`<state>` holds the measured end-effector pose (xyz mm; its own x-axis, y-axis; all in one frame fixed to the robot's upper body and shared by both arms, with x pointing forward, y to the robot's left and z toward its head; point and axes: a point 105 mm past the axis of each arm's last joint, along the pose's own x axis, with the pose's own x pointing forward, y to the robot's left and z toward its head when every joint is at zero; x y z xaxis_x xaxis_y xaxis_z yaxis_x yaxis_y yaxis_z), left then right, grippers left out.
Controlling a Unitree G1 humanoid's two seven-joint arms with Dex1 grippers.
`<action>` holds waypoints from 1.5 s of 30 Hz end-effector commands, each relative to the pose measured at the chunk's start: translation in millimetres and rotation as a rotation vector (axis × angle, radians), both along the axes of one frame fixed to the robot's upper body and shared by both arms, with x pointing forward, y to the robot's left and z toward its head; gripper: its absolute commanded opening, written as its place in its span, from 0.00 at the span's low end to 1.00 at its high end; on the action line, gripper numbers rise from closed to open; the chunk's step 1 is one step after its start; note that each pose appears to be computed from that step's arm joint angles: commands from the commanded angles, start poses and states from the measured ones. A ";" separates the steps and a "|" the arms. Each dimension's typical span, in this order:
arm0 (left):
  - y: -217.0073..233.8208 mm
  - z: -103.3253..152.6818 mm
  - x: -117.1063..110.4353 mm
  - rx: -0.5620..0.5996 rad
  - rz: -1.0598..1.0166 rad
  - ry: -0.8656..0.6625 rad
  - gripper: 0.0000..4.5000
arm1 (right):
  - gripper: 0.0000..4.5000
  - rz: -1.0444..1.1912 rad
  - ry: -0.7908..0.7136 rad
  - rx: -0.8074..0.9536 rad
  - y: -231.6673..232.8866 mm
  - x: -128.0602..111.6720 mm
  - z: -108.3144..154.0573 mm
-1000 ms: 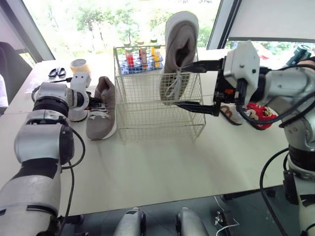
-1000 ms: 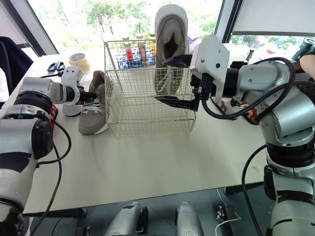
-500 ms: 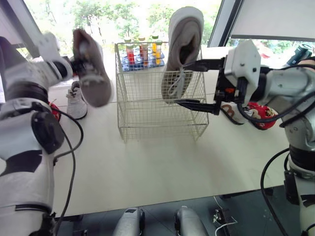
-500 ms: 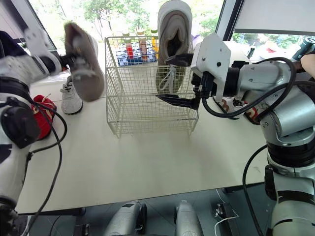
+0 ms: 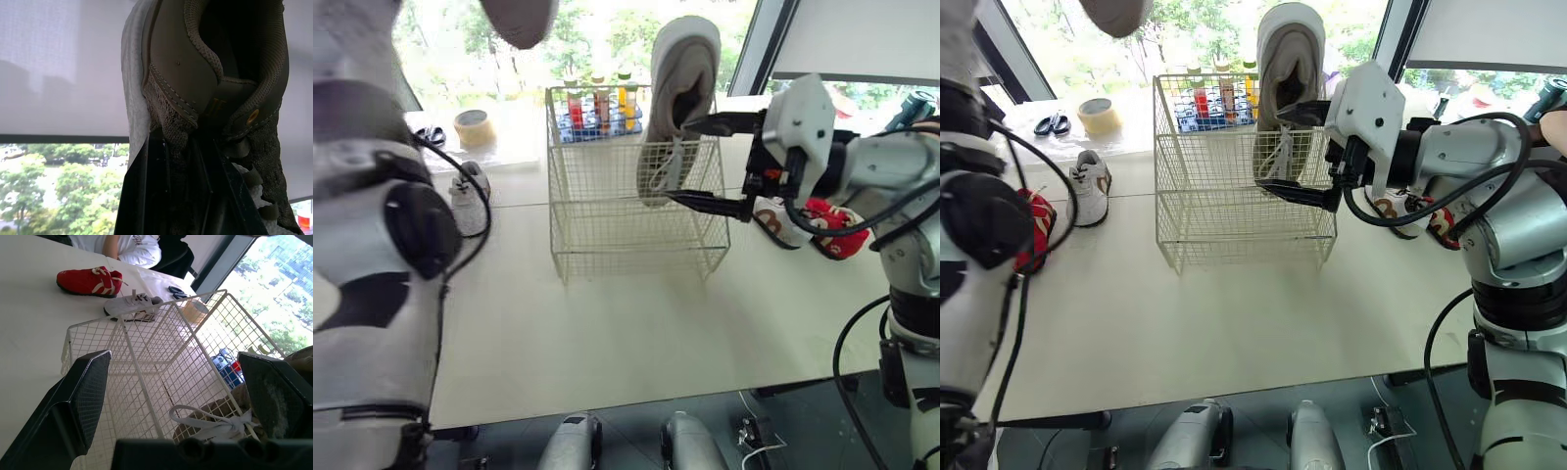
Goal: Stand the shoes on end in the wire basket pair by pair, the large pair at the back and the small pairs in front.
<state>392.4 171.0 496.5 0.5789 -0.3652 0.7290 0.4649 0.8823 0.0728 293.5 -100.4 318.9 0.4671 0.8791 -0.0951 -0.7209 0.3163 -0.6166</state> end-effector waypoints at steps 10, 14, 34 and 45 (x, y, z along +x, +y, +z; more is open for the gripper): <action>-44.6 -42.5 -28.6 -0.039 0.117 -0.325 0.00 | 1.00 -0.035 -0.055 0.012 -5.3 -10.2 10.9; -57.6 -65.6 -33.3 -0.021 0.141 -0.350 0.00 | 1.00 -0.037 -0.053 0.009 -5.2 -10.0 9.9; -70.7 -187.0 -15.1 0.067 0.295 -0.171 0.00 | 1.00 -0.021 -0.050 0.001 -2.6 -9.5 11.9; -76.1 -231.5 -20.7 0.105 0.241 0.022 0.29 | 1.00 -0.020 -0.036 -0.001 -3.4 -8.2 9.0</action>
<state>372.9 105.7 268.1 0.6669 -0.2460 0.7034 0.1952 0.9687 0.1537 291.7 -103.5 315.0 0.4926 0.8635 -0.1084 -0.7236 0.3371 -0.6023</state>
